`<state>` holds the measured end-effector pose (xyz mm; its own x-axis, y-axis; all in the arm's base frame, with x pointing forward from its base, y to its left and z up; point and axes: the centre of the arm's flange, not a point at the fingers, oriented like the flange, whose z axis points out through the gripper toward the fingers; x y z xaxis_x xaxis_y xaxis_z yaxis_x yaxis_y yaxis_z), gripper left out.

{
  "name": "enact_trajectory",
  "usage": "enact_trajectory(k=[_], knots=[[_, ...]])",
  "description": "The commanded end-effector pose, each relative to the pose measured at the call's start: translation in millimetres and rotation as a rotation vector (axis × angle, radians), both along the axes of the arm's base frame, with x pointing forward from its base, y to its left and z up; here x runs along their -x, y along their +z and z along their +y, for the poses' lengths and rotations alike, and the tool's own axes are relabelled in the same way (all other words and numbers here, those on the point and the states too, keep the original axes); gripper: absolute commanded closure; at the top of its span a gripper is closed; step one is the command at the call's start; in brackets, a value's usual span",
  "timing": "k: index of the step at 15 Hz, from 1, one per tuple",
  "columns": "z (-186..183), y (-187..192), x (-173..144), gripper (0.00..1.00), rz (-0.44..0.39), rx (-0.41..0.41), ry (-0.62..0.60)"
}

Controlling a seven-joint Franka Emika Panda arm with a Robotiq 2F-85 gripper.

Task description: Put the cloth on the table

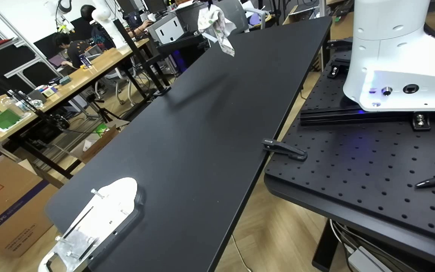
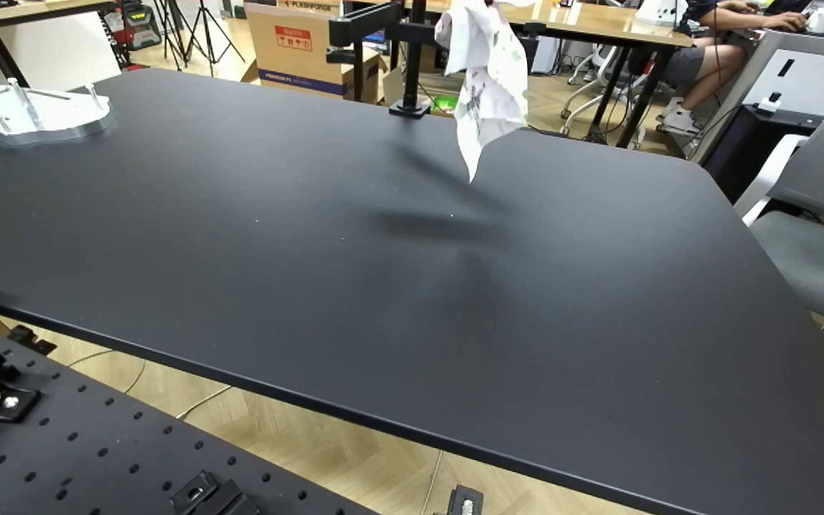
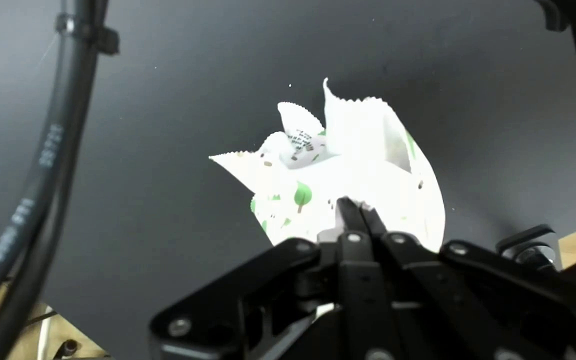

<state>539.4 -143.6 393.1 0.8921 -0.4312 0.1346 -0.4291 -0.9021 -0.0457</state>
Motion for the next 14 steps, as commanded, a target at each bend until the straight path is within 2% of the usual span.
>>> enact_trajectory(k=[1, 3, 4, 5, 9, 14], knots=[[-5, -45, -6, 0.99, 0.039, 0.015, -0.082], [-10, -69, -7, 0.99, 0.084, 0.012, -0.105], [-13, -78, -7, 0.73, 0.111, 0.011, -0.112], [-15, -86, -7, 0.72, 0.133, 0.005, -0.116], [-13, -86, -1, 0.45, 0.148, -0.005, -0.107], [4, -37, 15, 0.11, 0.139, -0.025, -0.048]])
